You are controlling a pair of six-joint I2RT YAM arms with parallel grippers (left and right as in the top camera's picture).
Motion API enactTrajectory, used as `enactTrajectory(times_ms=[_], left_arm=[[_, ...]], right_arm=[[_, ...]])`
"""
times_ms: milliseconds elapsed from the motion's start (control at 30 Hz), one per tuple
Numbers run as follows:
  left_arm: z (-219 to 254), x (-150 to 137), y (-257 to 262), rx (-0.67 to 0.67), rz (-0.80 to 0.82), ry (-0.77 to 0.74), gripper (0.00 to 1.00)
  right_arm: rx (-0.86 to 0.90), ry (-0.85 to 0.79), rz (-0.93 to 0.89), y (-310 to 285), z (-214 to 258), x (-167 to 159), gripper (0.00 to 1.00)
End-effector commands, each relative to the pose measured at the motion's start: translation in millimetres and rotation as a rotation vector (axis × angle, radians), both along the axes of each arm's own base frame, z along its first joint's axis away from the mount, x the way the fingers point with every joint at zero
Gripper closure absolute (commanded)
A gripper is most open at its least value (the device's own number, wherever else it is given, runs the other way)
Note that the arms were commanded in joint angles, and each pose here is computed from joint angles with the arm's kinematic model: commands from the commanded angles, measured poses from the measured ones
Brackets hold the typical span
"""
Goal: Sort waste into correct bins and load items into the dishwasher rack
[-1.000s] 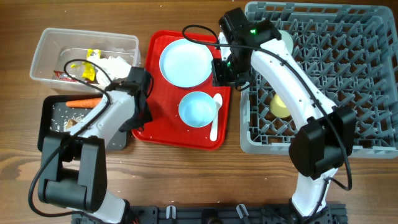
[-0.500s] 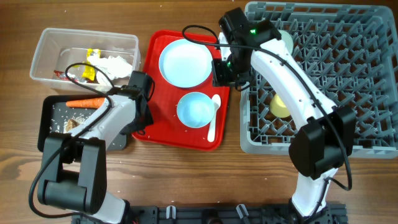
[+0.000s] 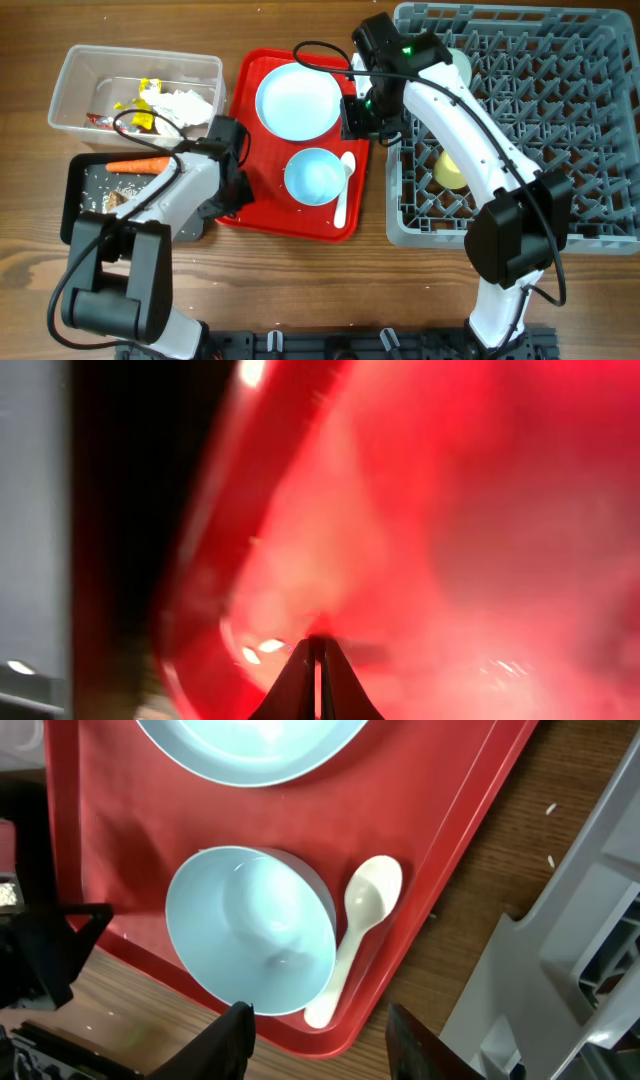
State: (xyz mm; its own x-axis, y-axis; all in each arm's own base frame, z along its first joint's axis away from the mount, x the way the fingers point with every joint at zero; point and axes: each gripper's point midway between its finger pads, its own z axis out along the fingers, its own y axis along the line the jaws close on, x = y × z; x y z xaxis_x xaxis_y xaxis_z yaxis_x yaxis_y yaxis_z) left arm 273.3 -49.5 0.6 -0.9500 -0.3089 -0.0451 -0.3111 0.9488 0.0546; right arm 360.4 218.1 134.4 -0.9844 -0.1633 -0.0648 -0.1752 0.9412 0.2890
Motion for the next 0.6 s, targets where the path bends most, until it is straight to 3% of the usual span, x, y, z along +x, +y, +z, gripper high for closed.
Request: enactTrajectory(times_ms=[0,567], left_arm=[[-4.8,-11.1,-22.0,-0.064,-0.037,0.037,0.96],[-4.8,-34.1,-84.0,-0.108,-0.219,0.053,0.96]], right_arm=[[-0.01,-0.01,0.027,-2.6,1.7,-3.4,0.55],[-0.014,-0.007,0.045,-3.6,1.4,-5.4,0.53]])
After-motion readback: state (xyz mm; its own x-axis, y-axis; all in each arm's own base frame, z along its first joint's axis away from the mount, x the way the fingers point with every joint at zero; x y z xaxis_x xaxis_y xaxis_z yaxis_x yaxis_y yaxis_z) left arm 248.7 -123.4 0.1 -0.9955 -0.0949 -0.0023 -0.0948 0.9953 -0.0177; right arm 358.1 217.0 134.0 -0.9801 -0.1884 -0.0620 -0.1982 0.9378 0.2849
